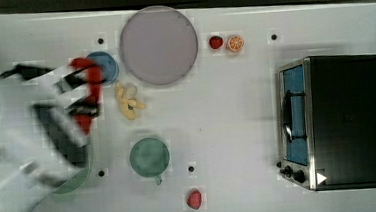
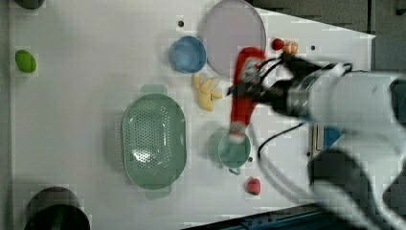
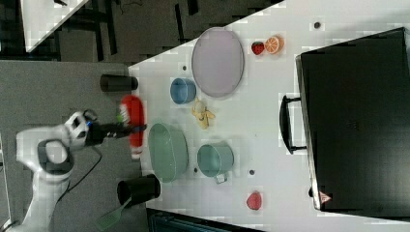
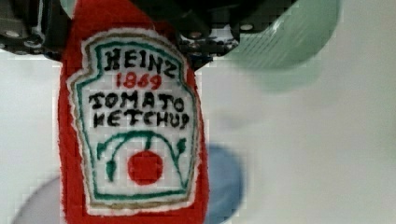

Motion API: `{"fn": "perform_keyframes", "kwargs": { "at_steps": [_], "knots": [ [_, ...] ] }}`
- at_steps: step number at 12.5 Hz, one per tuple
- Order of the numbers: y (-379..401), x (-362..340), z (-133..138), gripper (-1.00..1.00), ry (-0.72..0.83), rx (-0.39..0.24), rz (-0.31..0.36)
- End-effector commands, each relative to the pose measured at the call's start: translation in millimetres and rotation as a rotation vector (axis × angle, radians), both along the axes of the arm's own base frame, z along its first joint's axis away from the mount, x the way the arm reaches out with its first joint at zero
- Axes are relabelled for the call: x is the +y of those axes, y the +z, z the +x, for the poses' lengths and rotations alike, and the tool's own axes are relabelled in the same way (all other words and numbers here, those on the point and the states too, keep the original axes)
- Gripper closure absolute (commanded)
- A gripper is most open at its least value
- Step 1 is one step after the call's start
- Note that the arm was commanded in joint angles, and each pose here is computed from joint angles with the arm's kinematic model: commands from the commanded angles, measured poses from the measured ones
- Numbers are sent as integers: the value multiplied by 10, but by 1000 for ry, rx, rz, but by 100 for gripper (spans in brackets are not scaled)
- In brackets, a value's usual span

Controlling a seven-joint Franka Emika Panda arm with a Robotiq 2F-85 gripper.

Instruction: Pick ketchup from strainer and place it on the table

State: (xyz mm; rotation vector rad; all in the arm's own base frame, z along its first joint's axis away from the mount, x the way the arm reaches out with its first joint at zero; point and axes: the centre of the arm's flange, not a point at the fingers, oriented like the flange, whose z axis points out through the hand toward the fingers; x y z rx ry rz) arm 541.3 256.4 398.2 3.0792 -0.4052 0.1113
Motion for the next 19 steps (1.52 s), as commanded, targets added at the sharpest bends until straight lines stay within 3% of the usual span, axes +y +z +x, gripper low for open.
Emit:
{"fn": "perform_keyframes", "kwargs": {
  "at_steps": [1, 6, 12, 15, 19],
  "knots": [
    [-5, -1276, 509, -21, -143, -12, -11],
    [-193, -2292, 571, -21, -57, 34, -53],
    [-888, -2705, 138, -21, -47, 8, -37],
    [-1316, -2750, -150, -21, -55, 93, -27],
    [-1763, -2748, -316, -27, -57, 160, 3]
  ]
}}
